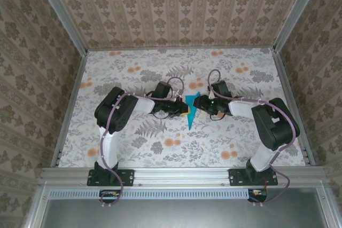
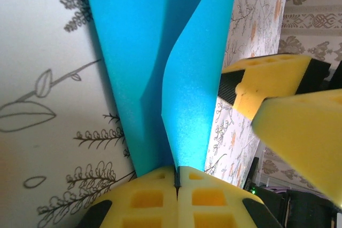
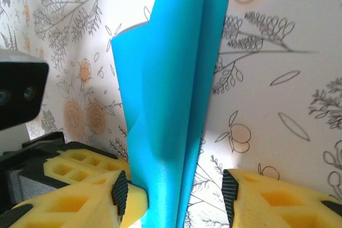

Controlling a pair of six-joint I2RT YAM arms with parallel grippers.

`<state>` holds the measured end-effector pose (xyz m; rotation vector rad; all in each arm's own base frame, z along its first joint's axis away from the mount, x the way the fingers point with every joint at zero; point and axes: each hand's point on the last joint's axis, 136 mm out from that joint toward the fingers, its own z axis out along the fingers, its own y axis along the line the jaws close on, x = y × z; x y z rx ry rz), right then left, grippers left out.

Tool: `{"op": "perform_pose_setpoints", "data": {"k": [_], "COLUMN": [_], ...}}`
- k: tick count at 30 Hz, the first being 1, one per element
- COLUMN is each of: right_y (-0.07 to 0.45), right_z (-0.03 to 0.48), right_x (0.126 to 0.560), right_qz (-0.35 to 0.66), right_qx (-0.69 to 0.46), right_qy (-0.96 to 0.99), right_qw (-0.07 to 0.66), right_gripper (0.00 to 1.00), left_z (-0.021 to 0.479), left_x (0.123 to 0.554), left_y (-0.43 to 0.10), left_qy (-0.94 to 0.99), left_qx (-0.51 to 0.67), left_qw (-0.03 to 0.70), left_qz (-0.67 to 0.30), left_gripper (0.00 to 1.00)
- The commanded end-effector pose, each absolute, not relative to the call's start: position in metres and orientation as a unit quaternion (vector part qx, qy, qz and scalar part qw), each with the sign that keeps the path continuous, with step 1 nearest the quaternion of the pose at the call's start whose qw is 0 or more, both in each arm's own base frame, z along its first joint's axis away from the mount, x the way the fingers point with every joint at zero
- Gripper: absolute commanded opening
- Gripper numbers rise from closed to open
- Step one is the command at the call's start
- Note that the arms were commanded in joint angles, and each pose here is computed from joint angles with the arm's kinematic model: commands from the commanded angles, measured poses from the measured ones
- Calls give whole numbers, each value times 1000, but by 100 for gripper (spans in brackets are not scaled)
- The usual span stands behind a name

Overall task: Fold a paper plane with a square sheet of paper (fold left side to right side)
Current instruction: Fold the wing for the fifth time at the center of the table.

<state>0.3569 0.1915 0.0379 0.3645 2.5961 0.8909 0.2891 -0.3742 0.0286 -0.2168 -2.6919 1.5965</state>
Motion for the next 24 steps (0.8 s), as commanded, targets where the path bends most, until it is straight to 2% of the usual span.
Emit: {"op": "perform_pose_setpoints", "data": {"k": [1, 13, 24], "right_y": [193, 201, 206], "right_z": [53, 49, 42], "right_x": [364, 384, 390], "right_qz": [318, 319, 323], "right_qx": [124, 135, 133], "right_qy": [920, 920, 920], "right_qw": [194, 186, 178], "right_gripper": [54, 63, 63], "left_z": [34, 32, 32], "left_x": [295, 296, 296], "left_y": [-369, -366, -366], "left_qy": [-861, -863, -864], "left_qx": [-77, -73, -73], "left_qw": [-15, -16, -16], "left_qz": [502, 499, 498], "left_gripper": [5, 5, 4]}}
